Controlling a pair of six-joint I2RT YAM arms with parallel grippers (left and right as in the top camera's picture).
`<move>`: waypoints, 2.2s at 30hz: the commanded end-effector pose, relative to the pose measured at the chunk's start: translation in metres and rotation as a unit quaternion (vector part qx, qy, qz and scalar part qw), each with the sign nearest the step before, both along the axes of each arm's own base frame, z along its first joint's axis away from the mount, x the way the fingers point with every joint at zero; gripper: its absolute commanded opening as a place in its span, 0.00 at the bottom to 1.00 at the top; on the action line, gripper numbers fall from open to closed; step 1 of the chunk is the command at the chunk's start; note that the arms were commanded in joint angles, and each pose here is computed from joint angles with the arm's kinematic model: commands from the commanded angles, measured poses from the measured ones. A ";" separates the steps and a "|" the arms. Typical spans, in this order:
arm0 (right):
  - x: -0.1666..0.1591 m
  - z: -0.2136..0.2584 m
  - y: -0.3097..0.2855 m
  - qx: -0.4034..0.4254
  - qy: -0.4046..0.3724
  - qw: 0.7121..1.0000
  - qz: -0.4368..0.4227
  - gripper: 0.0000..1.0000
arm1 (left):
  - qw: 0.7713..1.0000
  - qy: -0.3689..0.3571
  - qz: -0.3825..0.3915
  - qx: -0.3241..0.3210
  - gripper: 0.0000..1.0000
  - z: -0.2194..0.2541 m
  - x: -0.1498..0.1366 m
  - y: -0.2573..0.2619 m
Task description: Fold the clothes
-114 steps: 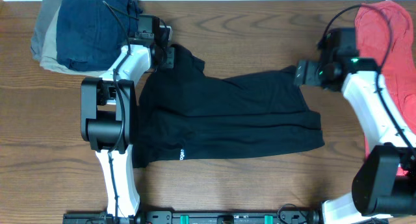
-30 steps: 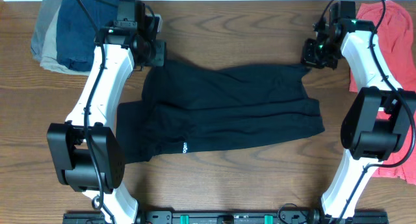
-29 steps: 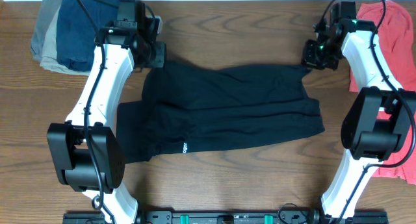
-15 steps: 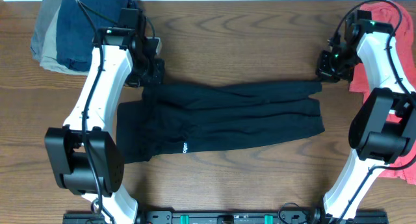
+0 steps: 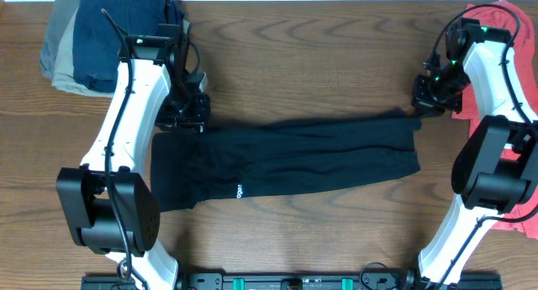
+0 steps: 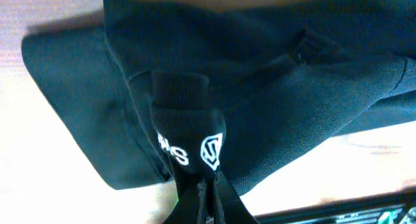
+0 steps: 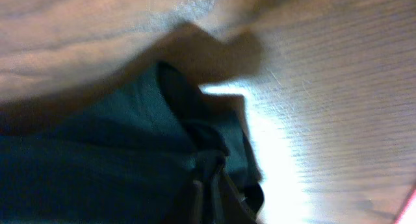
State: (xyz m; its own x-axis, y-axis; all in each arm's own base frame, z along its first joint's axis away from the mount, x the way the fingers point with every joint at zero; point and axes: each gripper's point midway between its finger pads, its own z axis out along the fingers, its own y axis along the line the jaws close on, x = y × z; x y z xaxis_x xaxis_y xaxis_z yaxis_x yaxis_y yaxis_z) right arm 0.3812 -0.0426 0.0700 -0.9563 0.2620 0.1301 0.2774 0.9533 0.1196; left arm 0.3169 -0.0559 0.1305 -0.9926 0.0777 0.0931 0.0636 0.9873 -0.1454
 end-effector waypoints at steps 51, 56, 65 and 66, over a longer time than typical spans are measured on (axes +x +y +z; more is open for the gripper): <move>-0.015 -0.043 0.045 -0.041 0.006 0.996 0.080 0.02 | 0.992 -0.126 0.005 -0.006 0.06 0.076 -0.011 0.003; -0.013 -0.035 0.038 -0.042 0.005 0.997 0.071 0.01 | 0.994 -0.106 0.005 -0.005 0.06 0.078 -0.025 0.004; -0.007 -0.014 0.024 -0.042 0.002 0.998 0.055 0.13 | 0.997 -0.081 0.014 -0.002 0.06 0.076 -0.036 0.005; -0.006 -0.012 0.024 -0.042 0.001 0.998 0.055 0.19 | 0.997 -0.079 0.014 -0.003 0.06 0.075 -0.037 0.005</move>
State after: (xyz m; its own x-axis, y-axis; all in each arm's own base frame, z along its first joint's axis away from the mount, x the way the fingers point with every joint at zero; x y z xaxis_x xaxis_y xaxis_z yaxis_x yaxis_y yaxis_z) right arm 0.3650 -0.0042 0.0457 -0.9762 0.1442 0.1619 0.1572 0.9851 0.0704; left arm 0.2796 -0.0536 0.2033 -0.9961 0.0617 -0.0631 0.0707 0.9860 -0.1509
